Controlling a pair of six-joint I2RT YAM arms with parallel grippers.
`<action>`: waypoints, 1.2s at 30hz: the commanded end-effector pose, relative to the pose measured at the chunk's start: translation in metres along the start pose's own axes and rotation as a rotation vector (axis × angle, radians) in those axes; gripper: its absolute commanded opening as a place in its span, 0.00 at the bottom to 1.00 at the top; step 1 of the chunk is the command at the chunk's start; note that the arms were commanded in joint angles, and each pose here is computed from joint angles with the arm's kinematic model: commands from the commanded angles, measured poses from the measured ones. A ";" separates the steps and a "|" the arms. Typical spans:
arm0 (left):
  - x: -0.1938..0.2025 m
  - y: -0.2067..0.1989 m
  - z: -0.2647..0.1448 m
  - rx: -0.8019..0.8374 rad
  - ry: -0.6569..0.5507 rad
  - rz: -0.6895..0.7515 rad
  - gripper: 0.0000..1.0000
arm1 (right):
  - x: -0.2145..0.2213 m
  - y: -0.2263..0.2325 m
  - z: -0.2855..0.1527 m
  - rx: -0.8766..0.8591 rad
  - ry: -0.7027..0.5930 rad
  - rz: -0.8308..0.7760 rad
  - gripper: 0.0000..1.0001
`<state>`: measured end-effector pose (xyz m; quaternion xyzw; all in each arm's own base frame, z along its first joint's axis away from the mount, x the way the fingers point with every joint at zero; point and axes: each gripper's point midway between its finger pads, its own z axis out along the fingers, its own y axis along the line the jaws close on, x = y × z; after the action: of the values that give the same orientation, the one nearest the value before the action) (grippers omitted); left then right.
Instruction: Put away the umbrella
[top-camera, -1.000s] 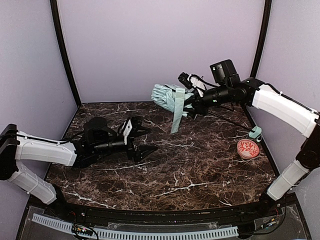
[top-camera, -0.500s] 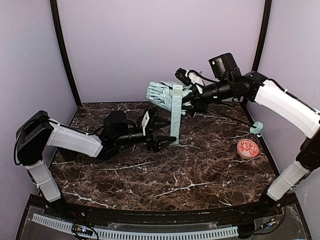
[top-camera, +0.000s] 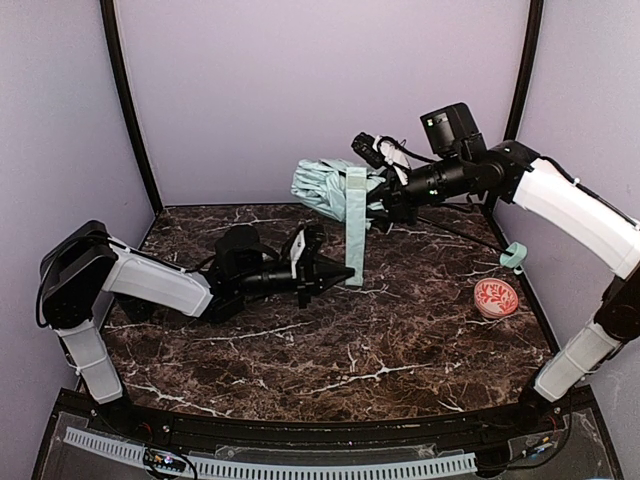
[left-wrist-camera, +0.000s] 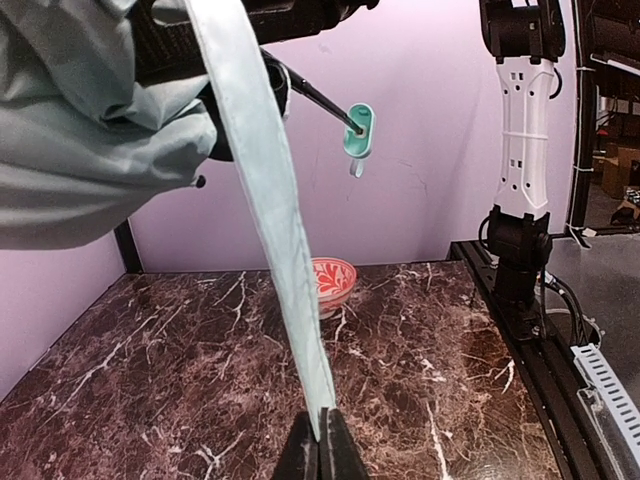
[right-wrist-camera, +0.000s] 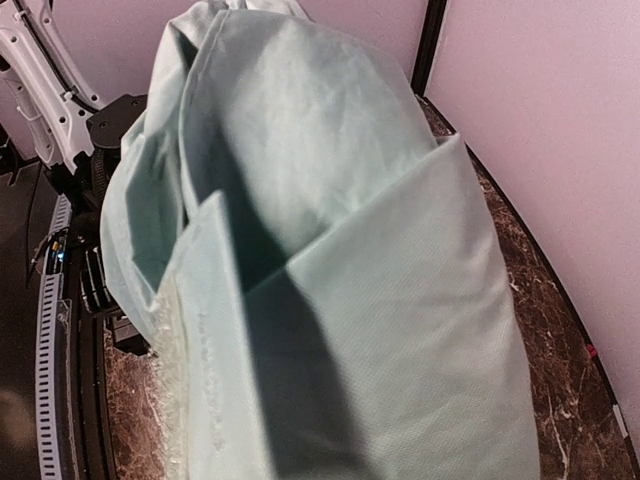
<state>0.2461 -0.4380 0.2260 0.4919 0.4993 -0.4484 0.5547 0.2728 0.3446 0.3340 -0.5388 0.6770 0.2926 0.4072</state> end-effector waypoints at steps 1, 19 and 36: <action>-0.005 0.006 -0.006 -0.062 -0.013 0.063 0.00 | -0.037 0.013 -0.025 -0.017 -0.115 -0.052 0.00; 0.087 0.019 -0.068 -0.131 0.341 0.196 0.00 | -0.072 0.014 -0.101 0.032 -0.246 -0.091 0.00; -0.062 0.137 -0.045 -0.265 0.159 0.831 0.00 | 0.091 0.165 -0.010 -0.643 0.213 -0.222 0.00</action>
<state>0.3293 -0.4076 0.2881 0.6141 0.3281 -0.1755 0.6961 0.1671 0.3328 0.2994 -0.7122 0.5514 0.3030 0.3114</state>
